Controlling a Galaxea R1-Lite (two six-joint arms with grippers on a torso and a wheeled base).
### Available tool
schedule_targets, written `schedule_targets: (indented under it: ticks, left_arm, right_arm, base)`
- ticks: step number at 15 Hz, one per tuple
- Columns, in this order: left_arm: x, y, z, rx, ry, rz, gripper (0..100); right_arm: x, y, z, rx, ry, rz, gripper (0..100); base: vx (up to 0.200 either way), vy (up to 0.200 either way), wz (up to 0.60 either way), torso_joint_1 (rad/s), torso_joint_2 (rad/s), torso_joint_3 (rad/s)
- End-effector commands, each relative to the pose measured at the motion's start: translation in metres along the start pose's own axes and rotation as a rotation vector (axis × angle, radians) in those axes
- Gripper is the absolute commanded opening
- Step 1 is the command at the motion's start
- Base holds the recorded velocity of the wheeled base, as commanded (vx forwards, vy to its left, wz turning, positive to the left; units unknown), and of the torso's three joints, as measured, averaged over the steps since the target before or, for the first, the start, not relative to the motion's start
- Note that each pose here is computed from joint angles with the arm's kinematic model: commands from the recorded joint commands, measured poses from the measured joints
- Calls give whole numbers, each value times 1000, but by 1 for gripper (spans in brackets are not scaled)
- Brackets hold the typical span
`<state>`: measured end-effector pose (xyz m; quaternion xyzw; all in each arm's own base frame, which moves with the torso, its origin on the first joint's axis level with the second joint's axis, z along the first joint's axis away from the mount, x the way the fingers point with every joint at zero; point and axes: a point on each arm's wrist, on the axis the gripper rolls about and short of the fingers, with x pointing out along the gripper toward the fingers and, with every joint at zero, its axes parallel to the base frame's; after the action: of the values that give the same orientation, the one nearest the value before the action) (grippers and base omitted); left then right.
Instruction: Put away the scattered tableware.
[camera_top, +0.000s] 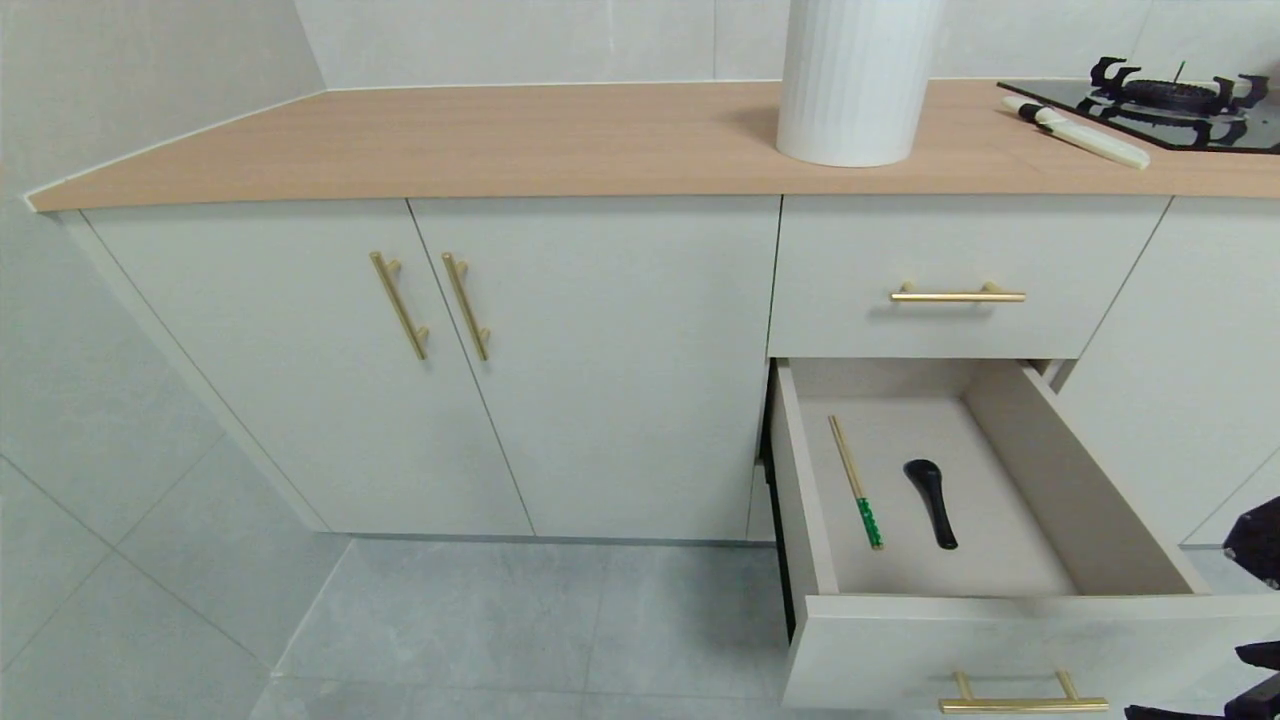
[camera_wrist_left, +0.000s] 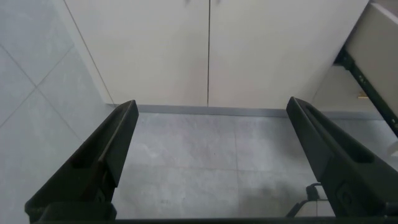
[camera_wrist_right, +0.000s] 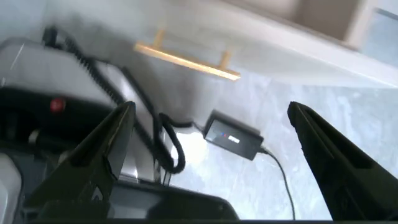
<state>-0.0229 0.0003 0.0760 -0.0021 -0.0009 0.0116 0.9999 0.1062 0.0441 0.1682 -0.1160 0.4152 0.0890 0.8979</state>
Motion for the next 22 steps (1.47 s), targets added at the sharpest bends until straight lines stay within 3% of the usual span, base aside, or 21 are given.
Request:
schedule_targets:
  ticks: [1, 6, 14, 19, 22]
  left_arm:
    - [0, 0, 0, 0, 2, 1, 100]
    - [0, 0, 0, 0, 2, 1, 100]
    - [0, 0, 0, 0, 2, 1, 100]
    - [0, 0, 0, 0, 2, 1, 100]
    - [0, 0, 0, 0, 2, 1, 100]
  right_arm:
    - [24, 9, 3, -15, 111, 21, 100]
    - [65, 19, 16, 127, 193, 19, 100]
    - [75, 19, 21, 186, 81, -52, 100]
    - [95, 11, 28, 240, 83, -101, 100]
    - [100, 11, 37, 255, 22, -97, 100]
  base:
    - [0, 0, 0, 0, 0, 0]
    - [0, 0, 0, 0, 0, 0]
    - [0, 0, 0, 0, 0, 0]
    - [0, 0, 0, 0, 0, 0]
    - [0, 0, 0, 0, 0, 0]
